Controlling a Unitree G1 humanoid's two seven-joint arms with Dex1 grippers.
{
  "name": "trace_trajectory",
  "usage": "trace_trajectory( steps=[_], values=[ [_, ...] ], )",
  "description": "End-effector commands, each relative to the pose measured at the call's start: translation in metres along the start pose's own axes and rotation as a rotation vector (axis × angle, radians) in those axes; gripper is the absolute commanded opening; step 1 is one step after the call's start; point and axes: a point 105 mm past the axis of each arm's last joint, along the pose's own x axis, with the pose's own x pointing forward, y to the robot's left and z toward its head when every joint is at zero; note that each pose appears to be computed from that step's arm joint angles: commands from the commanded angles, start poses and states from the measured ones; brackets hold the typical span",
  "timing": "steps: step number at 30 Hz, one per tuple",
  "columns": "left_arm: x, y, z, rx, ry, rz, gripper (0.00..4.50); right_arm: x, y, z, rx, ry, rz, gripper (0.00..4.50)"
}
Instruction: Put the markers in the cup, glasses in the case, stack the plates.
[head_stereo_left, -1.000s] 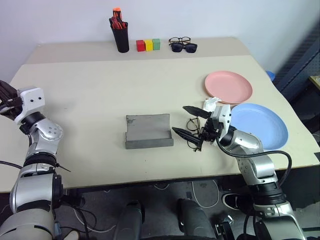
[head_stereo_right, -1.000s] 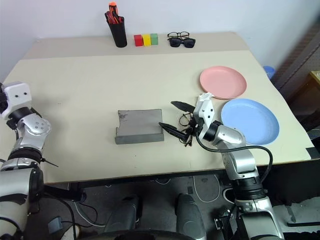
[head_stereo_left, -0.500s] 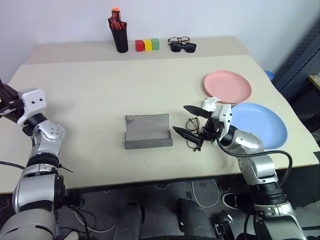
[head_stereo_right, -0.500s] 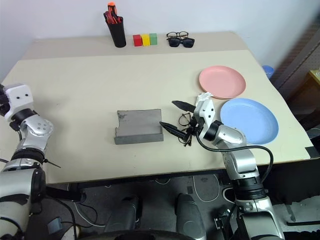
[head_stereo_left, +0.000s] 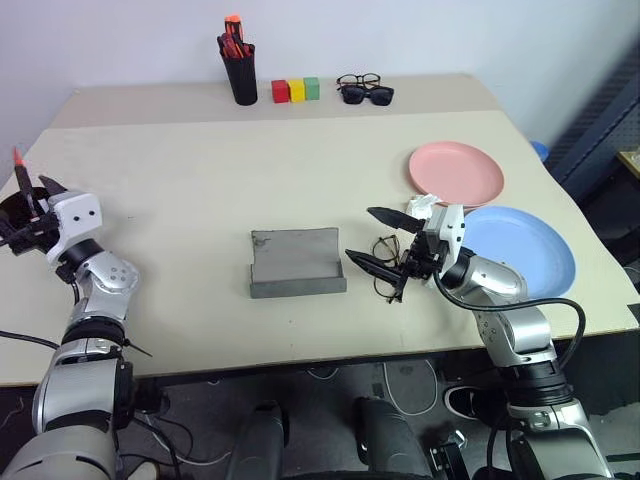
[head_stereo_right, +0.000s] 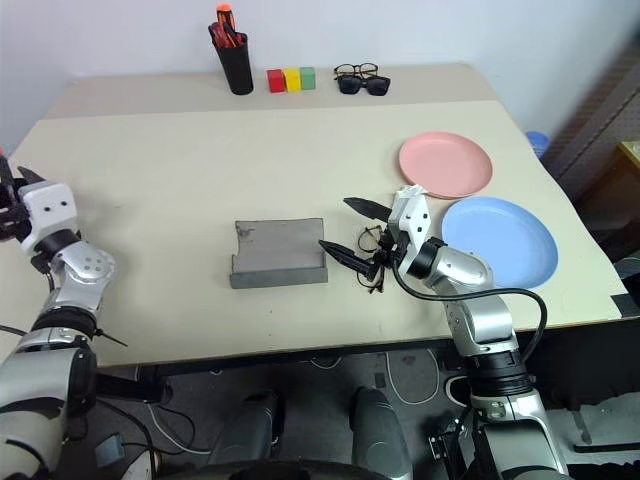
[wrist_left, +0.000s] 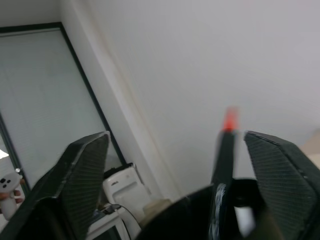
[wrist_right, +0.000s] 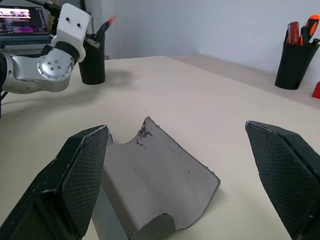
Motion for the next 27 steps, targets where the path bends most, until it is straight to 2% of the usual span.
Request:
trace_trajectory(
  steps=[1,4,7,10,13,15,17,18,21,23,25,27],
  values=[
    [0.007,0.004,0.014,-0.056,-0.051,0.031,4.49,0.0,-0.005,0.014,-0.047,-0.039,-0.004,4.48],
    [0.007,0.004,0.017,-0.08,-0.058,0.033,4.49,0.0,-0.005,0.014,-0.047,-0.038,-0.006,4.48],
    [0.007,0.002,0.026,-0.182,-0.06,0.029,4.49,-0.002,-0.006,0.014,-0.047,-0.035,-0.012,4.48],
    [0.002,-0.016,0.071,-0.486,-0.109,-0.086,4.49,-0.009,-0.008,0.015,-0.052,-0.021,-0.028,4.48],
    [-0.011,-0.03,0.101,-0.685,-0.052,-0.274,4.49,-0.016,-0.011,0.017,-0.062,-0.008,-0.044,4.48],
    [-0.033,-0.048,0.119,-0.762,0.046,-0.545,4.49,-0.022,-0.011,0.019,-0.067,0.004,-0.058,4.48],
    [-0.071,-0.066,0.151,-0.776,0.068,-0.965,4.49,-0.03,-0.01,0.019,-0.065,0.03,-0.071,4.48],
    [-0.089,-0.07,0.157,-0.78,0.122,-1.148,4.49,-0.034,-0.009,0.018,-0.062,0.05,-0.075,4.48],
    [-0.116,-0.07,0.167,-0.783,0.211,-1.439,4.49,-0.045,-0.005,0.016,-0.05,0.1,-0.083,4.48],
    [-0.133,-0.068,0.18,-0.755,0.139,-1.7,4.49,-0.062,-0.005,0.009,-0.037,0.174,-0.12,4.48],
    [-0.142,-0.068,0.182,-0.723,0.143,-1.859,4.49,-0.076,-0.004,0.006,-0.035,0.228,-0.139,4.48],
    [-0.153,-0.065,0.19,-0.708,0.082,-2.014,4.49,-0.09,-0.006,0.001,-0.039,0.287,-0.171,4.48]
  ],
)
